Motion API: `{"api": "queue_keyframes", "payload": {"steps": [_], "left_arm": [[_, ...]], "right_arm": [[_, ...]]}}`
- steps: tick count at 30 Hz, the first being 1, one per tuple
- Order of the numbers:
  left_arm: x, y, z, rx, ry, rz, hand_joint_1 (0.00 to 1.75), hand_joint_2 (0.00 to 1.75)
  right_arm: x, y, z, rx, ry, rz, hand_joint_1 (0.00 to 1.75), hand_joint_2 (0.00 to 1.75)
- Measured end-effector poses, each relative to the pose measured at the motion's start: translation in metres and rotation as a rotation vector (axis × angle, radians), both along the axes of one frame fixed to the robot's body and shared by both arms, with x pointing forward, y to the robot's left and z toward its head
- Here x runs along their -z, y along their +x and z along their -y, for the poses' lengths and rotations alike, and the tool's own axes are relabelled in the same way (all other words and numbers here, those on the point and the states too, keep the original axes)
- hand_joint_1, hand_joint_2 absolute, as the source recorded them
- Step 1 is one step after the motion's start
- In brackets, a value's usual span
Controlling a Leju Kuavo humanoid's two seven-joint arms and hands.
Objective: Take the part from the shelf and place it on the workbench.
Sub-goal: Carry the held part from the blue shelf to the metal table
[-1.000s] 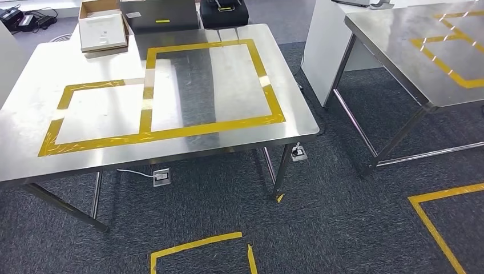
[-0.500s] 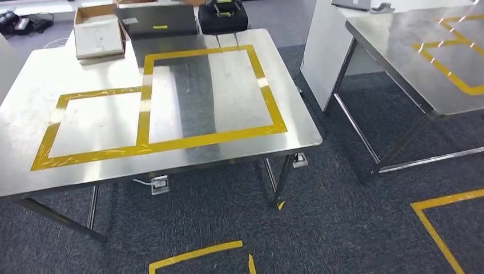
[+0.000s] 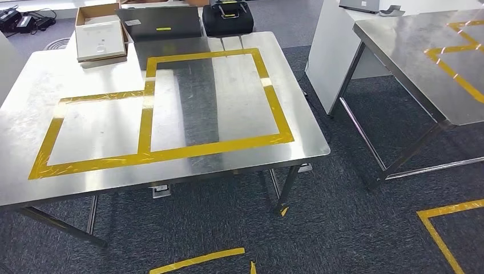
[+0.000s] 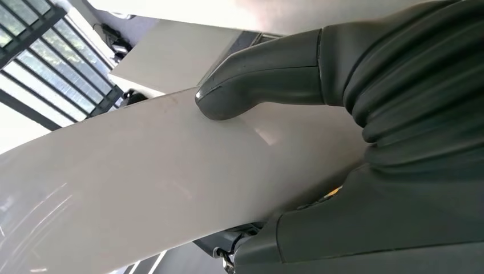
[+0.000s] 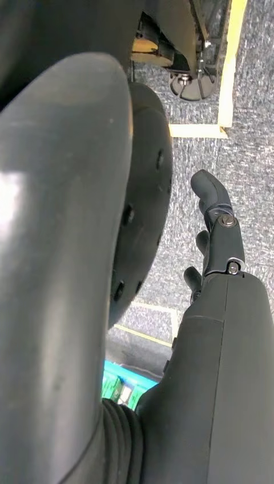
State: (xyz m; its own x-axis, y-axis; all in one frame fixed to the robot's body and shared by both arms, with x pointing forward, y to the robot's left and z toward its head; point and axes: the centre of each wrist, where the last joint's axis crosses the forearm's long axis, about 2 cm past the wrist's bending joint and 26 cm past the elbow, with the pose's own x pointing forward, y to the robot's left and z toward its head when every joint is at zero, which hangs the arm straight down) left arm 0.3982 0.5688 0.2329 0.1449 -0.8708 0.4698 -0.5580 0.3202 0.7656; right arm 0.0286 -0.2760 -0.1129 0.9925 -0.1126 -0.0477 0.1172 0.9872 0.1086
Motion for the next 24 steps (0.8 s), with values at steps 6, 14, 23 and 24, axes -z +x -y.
{"api": "queue_keyframes", "payload": {"steps": [6,14,23,24], "left_arm": [[-0.006,0.008,0.008,-0.014,-0.019,-0.009,1.75,1.75],[-0.016,0.049,0.074,-0.013,-0.024,-0.200,1.75,1.75],[-0.008,0.063,0.121,0.024,0.104,-0.246,0.00,0.44],[-0.007,0.062,0.119,0.016,0.102,-0.250,0.00,0.00]], "right_arm": [[0.000,0.001,0.000,0.015,-0.001,0.018,0.00,0.00],[0.000,0.003,0.000,0.020,0.002,0.008,0.00,0.00],[0.000,0.002,0.003,-0.023,0.005,-0.027,0.00,0.00],[0.000,0.001,0.003,-0.027,0.005,-0.031,0.00,0.00]]}}
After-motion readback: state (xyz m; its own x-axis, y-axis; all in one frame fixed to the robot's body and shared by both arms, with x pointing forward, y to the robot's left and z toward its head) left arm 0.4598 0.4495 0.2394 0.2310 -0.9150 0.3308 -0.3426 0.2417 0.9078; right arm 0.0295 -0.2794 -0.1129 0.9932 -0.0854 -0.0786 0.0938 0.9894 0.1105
